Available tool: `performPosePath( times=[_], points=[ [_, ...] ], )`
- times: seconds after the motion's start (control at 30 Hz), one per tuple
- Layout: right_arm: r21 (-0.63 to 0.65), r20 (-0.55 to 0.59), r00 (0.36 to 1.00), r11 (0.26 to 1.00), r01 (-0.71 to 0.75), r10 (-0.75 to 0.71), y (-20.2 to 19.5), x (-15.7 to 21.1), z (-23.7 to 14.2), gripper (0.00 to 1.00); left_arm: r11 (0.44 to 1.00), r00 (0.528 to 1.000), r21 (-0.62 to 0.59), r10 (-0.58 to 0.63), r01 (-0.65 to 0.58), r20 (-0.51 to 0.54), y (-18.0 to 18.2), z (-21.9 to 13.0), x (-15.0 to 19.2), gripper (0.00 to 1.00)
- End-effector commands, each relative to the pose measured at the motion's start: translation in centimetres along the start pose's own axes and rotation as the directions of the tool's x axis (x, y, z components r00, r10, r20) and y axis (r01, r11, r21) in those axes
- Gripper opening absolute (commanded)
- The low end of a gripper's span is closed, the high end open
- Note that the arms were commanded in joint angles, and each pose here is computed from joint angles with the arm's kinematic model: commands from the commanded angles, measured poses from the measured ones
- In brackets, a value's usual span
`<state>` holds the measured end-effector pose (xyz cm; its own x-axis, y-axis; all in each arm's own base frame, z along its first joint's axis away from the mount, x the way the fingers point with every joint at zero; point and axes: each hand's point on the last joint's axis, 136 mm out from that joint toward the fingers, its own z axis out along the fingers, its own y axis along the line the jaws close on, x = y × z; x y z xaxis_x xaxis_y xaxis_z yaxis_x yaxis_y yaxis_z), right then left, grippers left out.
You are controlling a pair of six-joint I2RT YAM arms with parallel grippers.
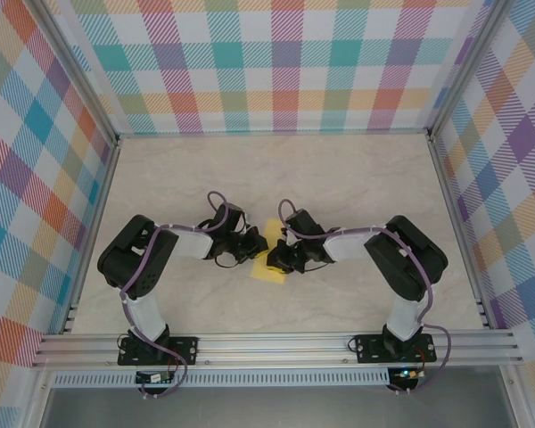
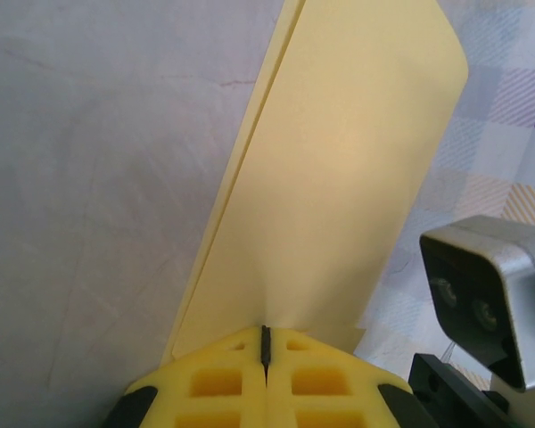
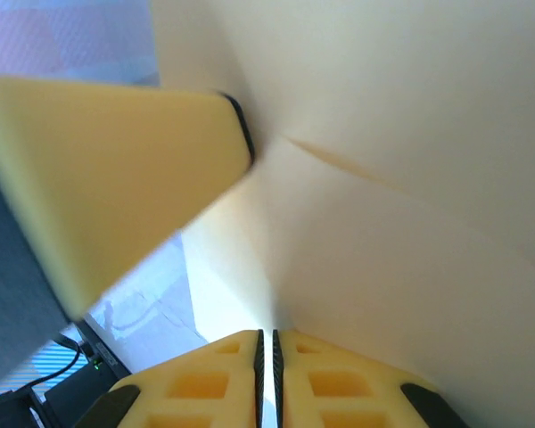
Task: Fold a paper plane with a square sheet of paper (pick it up from the middle)
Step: Fold the triangle a second time at the center of the table.
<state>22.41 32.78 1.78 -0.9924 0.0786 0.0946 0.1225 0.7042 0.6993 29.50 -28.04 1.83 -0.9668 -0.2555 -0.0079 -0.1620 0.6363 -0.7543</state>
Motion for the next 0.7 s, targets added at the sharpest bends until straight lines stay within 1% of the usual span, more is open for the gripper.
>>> performPosePath(
  times=[0.0,0.33,0.5,0.57,0.67],
  points=[
    [0.038,-0.047,0.998,0.998,-0.043,0.045,-1.5,1.9,-0.7,0.15,0.983,0.997,-0.168,-0.070,0.071,0.010,5.1,0.4,1.2,0.00],
    [0.081,-0.071,0.995,0.995,-0.058,0.064,-4.4,4.5,-1.8,0.16,0.982,0.997,-0.172,-0.078,0.079,0.013,5.2,0.5,1.2,0.00],
    [0.137,-0.068,0.996,0.990,-0.039,0.049,-5.8,5.3,-2.8,0.16,0.982,0.997,-0.172,-0.078,0.078,0.009,5.1,0.6,1.1,0.00],
    [0.146,-0.063,0.997,0.989,-0.030,0.040,-5.7,5.3,-3.2,0.16,0.982,0.997,-0.170,-0.078,0.079,0.007,5.1,0.6,1.1,0.00],
    [0.110,-0.053,0.998,0.994,-0.009,0.015,-4.2,4.9,-3.6,0.17,0.983,0.997,-0.167,-0.077,0.077,0.007,5.1,0.6,1.1,0.00]
  ],
)
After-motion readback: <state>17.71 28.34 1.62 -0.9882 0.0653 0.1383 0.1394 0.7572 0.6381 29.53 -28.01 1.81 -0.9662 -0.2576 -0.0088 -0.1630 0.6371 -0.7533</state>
